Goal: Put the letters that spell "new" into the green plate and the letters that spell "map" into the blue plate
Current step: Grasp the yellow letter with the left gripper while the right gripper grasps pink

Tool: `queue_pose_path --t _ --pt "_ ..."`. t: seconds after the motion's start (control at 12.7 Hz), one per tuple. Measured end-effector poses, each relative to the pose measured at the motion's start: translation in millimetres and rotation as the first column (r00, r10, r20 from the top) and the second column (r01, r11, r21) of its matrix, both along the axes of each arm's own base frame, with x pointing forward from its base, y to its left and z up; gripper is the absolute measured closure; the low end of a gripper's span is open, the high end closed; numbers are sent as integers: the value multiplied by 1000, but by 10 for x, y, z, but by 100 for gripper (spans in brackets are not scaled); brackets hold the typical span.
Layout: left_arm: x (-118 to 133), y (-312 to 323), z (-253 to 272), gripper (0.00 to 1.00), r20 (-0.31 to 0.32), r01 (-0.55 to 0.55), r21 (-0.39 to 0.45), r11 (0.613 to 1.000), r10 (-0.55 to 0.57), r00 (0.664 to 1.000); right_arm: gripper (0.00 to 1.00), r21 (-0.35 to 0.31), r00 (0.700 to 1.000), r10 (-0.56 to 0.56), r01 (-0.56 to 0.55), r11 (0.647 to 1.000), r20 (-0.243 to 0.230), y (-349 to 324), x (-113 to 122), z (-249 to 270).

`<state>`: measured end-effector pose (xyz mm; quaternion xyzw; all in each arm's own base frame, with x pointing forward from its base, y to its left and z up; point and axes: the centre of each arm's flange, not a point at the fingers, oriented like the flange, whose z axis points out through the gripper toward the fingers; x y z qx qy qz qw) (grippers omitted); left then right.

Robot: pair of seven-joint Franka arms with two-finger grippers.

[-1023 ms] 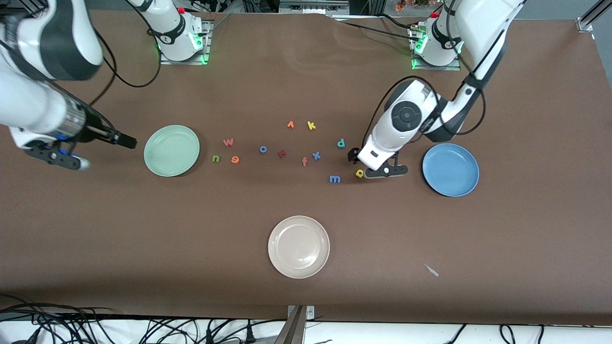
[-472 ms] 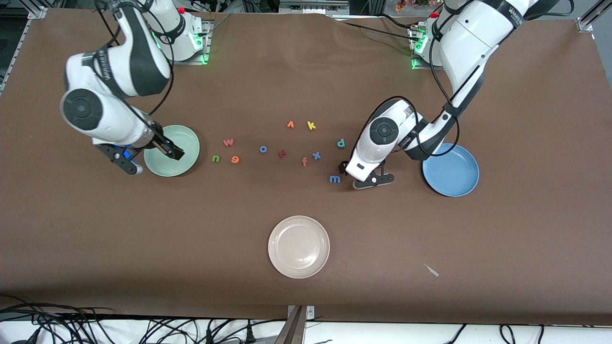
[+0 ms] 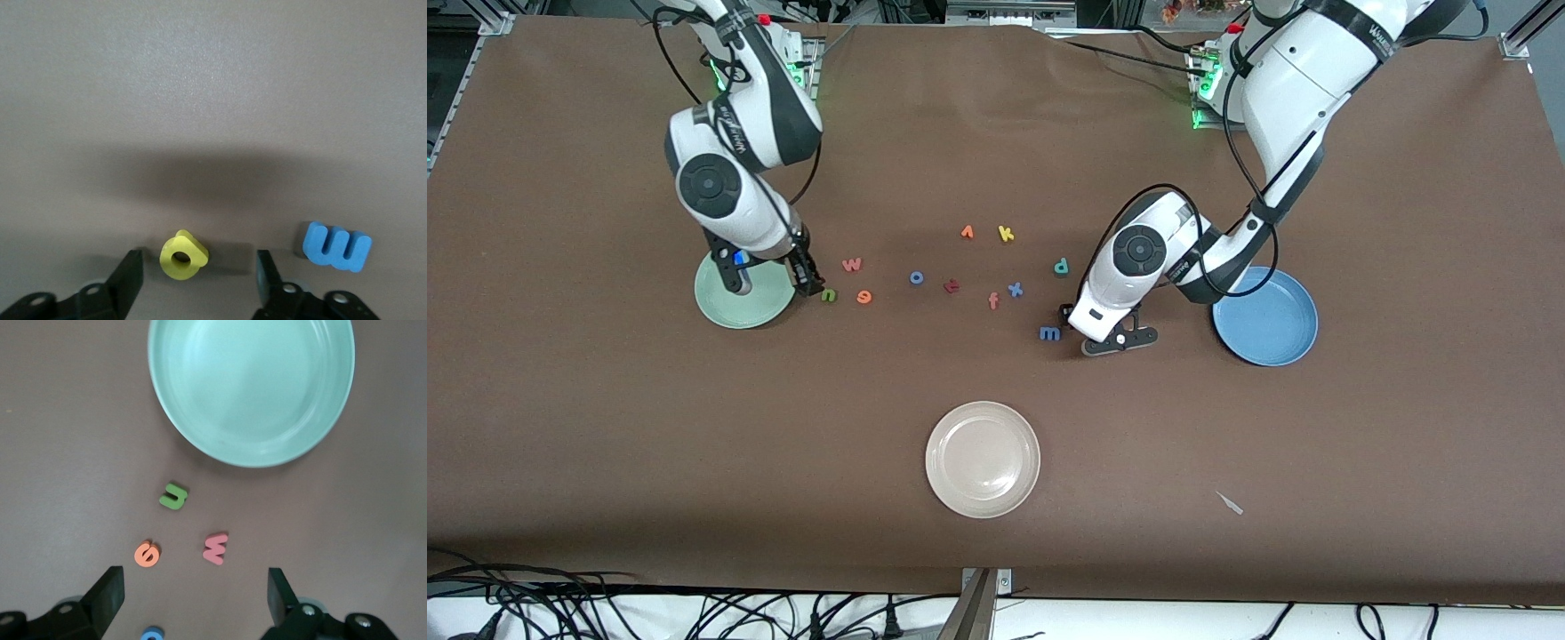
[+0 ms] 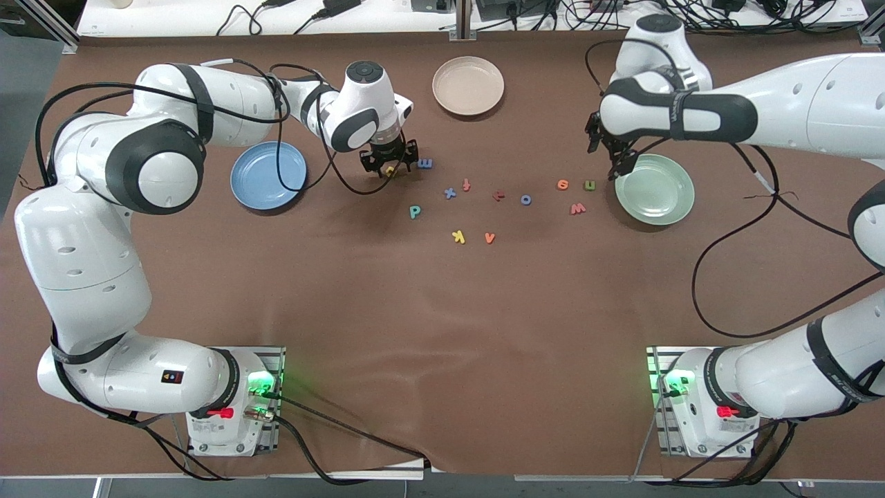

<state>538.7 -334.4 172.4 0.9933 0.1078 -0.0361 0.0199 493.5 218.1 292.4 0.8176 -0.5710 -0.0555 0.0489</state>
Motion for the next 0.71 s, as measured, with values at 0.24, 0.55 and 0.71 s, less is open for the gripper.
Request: queue_pose_path --t 0.24,0.55,0.71 --pt "-15 -4 -15 31 -7 3 6 1000 -3 1000 4 17 995 -88 87 996 53 67 -163 -211" --pt "-21 0 -20 43 -11 4 11 1000 -4 1000 6 40 989 -116 113 993 94 71 -377 -459" --pt "-16 4 -8 54 -11 4 14 1000 -4 1000 8 55 986 -122 117 992 116 81 -544 -648"
